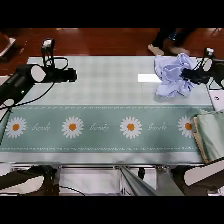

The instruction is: Fold the shirts.

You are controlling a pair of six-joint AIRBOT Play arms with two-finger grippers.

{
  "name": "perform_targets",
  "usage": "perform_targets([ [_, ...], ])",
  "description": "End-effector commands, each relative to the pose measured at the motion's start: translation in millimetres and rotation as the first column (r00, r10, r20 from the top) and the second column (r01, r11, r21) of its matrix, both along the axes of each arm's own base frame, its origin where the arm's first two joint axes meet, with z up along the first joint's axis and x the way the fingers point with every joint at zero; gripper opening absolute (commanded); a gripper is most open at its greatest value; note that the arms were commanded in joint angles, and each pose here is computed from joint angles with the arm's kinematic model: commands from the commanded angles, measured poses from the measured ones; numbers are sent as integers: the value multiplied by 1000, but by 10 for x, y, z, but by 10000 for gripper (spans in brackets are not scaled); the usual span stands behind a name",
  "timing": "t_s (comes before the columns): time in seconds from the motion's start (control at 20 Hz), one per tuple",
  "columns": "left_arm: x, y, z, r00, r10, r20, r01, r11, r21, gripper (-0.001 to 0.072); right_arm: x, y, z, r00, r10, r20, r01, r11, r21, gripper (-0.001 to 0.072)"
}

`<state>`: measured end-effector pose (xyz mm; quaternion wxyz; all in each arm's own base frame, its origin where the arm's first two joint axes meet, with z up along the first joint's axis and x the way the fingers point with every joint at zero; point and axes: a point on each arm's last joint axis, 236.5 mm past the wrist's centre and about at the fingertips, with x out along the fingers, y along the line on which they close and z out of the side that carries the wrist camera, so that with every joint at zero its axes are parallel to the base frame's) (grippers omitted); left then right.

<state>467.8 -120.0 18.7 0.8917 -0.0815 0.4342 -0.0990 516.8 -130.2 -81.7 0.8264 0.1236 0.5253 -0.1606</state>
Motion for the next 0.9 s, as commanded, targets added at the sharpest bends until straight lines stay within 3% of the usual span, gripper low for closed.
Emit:
perform_targets([
  [0.0, -88, -131, -31, 998, 8, -56, -12, 997, -79, 505, -241, 274, -279, 988, 63, -142, -44, 990, 134, 20],
  [0.15, -256, -73, 104, 992, -15, -122, 6, 997, -73, 505, -124, 452, 186, 985, 151, -82, -133, 973, 191, 20],
  [0.35, -478, 276, 823, 999, 16, -45, -20, 997, -77, 505, 258, 679, 1982, 924, 232, 304, -265, 961, 72, 19],
  [0.5, -880, 169, 1330, 997, -13, 79, 21, 995, -100, 505, 79, 1102, 3370, 776, 252, 578, -324, 946, 23, 19],
  [0.65, -1515, -16, 1244, 996, -35, 83, 47, 987, -152, 505, -318, 1485, 4277, 635, 338, 694, -386, 918, -94, 19],
  [0.85, -2095, -22, 683, 999, 41, 19, -35, 967, -253, 505, -942, 1933, 5305, 425, 407, 809, -436, 875, -211, 19],
])
